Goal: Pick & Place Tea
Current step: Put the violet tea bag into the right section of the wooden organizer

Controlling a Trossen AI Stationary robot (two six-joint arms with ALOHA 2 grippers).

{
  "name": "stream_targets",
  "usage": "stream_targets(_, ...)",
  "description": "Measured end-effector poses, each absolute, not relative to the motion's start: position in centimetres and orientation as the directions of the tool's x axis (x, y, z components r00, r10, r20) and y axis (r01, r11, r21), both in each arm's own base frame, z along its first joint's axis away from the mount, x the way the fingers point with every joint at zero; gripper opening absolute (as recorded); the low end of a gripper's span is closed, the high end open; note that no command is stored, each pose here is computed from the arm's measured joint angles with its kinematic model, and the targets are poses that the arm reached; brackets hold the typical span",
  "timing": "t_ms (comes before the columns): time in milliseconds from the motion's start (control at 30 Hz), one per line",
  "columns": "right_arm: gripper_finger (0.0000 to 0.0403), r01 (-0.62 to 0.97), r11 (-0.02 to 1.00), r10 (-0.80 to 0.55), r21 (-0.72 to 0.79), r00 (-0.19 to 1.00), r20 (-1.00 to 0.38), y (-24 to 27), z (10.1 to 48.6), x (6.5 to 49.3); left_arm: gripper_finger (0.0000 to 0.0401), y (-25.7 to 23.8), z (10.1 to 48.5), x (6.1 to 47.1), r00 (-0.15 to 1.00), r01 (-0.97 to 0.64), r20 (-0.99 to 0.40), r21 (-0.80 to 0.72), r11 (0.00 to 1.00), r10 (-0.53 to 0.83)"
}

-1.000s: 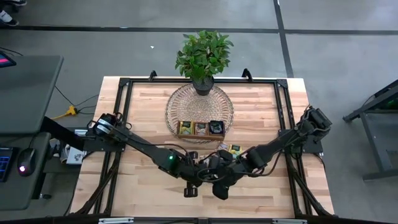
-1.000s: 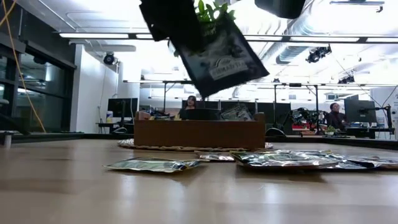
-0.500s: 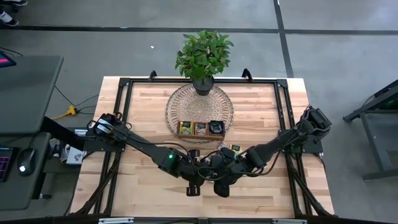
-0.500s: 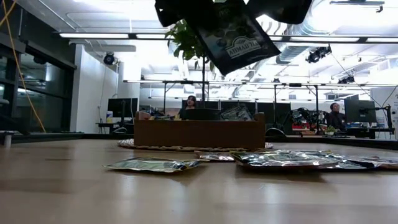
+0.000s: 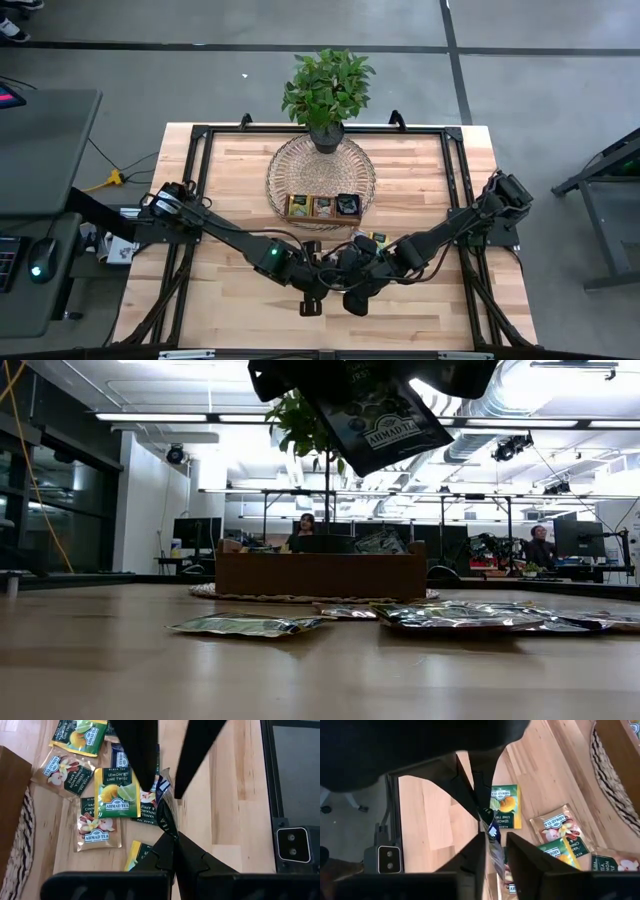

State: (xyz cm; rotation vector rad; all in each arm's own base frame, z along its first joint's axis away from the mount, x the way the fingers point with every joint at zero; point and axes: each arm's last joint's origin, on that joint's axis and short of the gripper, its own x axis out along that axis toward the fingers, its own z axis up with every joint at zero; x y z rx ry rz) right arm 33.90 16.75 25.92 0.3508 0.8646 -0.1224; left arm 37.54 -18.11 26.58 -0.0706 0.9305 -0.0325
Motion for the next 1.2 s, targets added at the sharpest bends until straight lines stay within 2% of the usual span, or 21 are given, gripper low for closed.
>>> stream_targets(133, 0.0016, 0.241, 0.935, 0.045, 0.262, 0.650, -0.759, 16.8, 26.0, 34.0, 0.0000, -18.1, 26.6, 37.6, 0.602, -0.002, -0.796, -0.078, 0.997, -0.061)
stream_targets(200, 0.0005, 0.238, 0.934, 0.048, 0.267, 0.656, -0.753, 16.8, 26.0, 34.0, 0.0000, -18.1, 26.7, 37.6, 0.603, -0.002, -0.796, -0.078, 0.997, -0.061)
stream_targets(667, 0.0001, 0.230, 0.937, 0.036, 0.262, 0.683, -0.730, 16.9, 26.1, 34.3, 0.0009, -18.0, 26.7, 37.3, 0.589, -0.010, -0.807, -0.052, 0.999, -0.036)
stream_targets(800, 0.0001, 0.230, 0.936, 0.035, 0.268, 0.696, -0.718, 16.8, 26.2, 34.5, 0.0052, -17.9, 26.7, 37.5, 0.599, 0.006, -0.800, -0.035, 0.999, -0.032)
stream_targets(967, 0.0000, 0.233, 0.936, 0.030, 0.264, 0.695, -0.719, 16.8, 26.2, 34.4, 0.0142, -17.9, 26.7, 37.4, 0.597, 0.000, -0.801, -0.033, 0.999, -0.027)
stream_targets(1100, 0.0000, 0.259, 0.937, -0.008, 0.235, 0.687, -0.726, 16.7, 26.1, 34.3, 0.0203, -17.5, 26.4, 37.1, 0.568, -0.066, -0.822, 0.003, 0.998, 0.040)
stream_targets(1200, 0.0000, 0.292, 0.932, -0.042, 0.213, 0.672, -0.739, 16.5, 25.9, 34.1, 0.0229, -16.9, 26.1, 36.5, 0.512, -0.119, -0.852, 0.056, 0.991, 0.110)
